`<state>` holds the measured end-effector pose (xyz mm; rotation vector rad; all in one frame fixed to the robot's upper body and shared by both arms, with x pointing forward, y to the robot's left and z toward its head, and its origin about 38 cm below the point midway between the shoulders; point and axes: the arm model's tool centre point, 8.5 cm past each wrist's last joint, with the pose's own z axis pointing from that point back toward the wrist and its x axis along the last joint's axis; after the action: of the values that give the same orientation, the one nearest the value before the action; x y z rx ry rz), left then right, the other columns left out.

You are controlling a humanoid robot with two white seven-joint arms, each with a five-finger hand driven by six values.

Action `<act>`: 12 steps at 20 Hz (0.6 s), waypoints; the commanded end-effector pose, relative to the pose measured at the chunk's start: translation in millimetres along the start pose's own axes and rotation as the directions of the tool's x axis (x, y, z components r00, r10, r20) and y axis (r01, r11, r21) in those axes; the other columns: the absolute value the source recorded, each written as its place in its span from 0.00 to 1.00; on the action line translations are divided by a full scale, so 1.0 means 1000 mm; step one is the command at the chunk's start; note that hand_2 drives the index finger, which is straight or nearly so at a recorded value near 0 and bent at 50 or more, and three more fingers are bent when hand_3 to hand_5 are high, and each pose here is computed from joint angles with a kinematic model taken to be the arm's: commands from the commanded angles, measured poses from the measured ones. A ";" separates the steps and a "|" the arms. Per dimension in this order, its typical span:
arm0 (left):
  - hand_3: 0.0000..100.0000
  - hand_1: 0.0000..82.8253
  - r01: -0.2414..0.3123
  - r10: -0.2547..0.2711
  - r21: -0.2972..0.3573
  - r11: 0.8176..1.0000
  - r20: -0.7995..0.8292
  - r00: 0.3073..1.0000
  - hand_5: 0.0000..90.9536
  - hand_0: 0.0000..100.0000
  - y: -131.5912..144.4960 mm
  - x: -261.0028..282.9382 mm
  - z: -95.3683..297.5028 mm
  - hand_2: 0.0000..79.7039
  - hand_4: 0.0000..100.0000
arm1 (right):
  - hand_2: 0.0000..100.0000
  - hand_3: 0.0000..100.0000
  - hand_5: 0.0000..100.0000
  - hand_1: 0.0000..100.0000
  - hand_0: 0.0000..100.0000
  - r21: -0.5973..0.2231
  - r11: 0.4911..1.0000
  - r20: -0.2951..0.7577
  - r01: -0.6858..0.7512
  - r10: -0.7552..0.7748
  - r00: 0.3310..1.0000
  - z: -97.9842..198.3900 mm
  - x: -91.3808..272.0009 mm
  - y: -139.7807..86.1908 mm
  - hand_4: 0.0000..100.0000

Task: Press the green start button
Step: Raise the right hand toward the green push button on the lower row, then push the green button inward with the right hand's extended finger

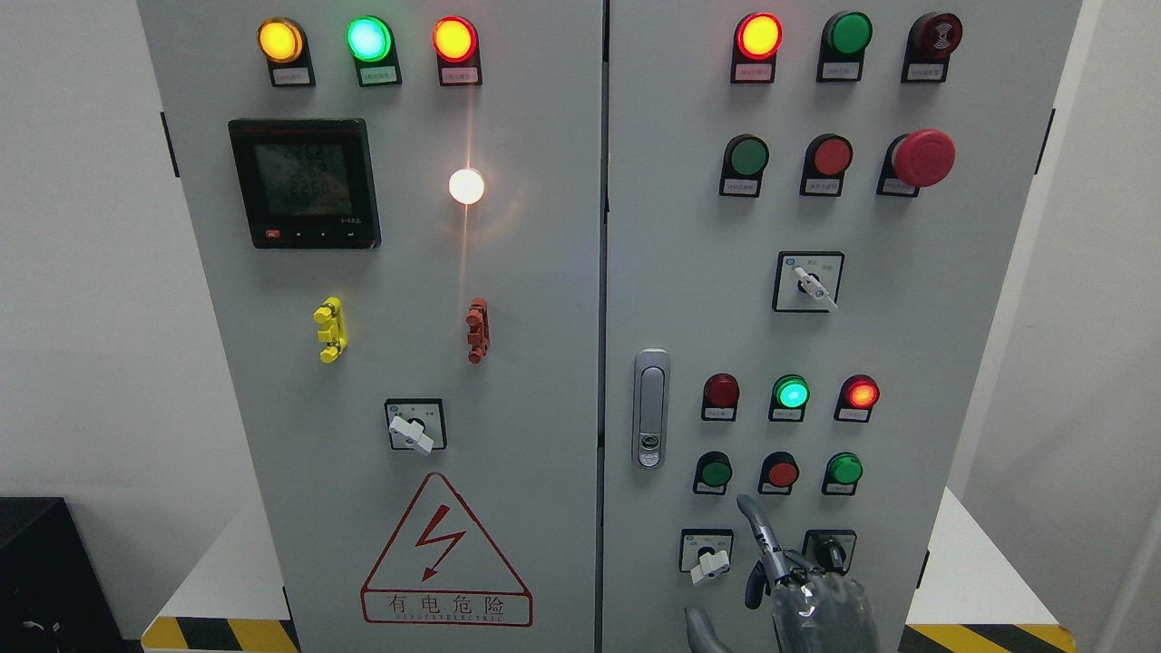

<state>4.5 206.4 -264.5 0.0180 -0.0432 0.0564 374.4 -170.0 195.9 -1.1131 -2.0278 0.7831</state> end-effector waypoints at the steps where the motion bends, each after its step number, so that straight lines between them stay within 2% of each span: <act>1: 0.00 0.67 0.001 0.000 -0.004 1.000 0.050 0.999 0.00 0.12 -0.002 0.024 -0.001 0.00 0.00 | 0.00 0.82 0.94 0.35 0.35 0.055 0.998 0.016 -0.018 0.017 1.000 -0.008 0.004 0.021 0.80; 12: 0.00 0.67 0.001 0.000 -0.004 1.000 0.050 0.999 0.00 0.12 -0.002 0.024 -0.001 0.00 0.00 | 0.00 0.82 0.94 0.36 0.37 0.066 0.997 0.002 -0.049 0.049 0.999 -0.013 0.006 0.024 0.80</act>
<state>4.4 206.4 -264.5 0.0179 -0.0432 0.0564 389.1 -160.0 194.3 -1.1499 -1.9817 0.8316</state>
